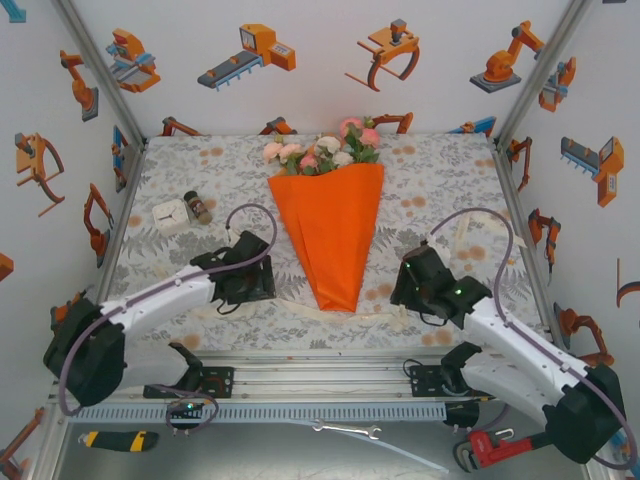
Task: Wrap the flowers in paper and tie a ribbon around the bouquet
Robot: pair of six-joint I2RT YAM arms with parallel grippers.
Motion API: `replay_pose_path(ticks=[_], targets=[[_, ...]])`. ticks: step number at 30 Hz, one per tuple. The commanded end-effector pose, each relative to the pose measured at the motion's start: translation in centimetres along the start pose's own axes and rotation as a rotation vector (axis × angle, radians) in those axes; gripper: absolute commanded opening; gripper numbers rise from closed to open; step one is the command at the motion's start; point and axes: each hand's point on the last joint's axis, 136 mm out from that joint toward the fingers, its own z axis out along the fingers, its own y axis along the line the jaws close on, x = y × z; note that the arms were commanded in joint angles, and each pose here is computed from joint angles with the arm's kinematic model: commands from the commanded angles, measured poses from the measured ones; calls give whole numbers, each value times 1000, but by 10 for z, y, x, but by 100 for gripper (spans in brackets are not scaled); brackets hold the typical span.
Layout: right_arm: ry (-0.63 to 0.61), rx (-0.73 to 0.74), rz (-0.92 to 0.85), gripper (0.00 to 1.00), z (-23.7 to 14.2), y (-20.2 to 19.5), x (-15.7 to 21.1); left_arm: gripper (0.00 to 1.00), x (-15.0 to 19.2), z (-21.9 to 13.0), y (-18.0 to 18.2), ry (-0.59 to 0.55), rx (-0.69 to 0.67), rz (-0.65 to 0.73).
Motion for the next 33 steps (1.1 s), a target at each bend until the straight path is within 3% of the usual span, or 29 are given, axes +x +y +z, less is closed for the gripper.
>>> replay_pose_path(ticks=[1,6,11,17,22,27,33], targets=[[-37,-142,37,64,-1,36,-39,83,-35,-26,-25,-100,138,-103],[-22,-313,143,69,42,63,-92,92,-84,-18,-58,-152,306,-255],[31,-347,154,70,96,63,-123,93,-119,28,-72,-176,274,-280],[72,-379,145,68,136,61,-124,90,-132,88,-93,-136,324,-313],[109,-385,170,66,154,58,-111,85,-126,114,-86,-130,297,-373],[126,-371,185,64,166,52,-102,72,-119,129,-92,-110,359,-418],[144,-390,228,64,177,51,-94,50,-113,136,-95,-93,409,-477]])
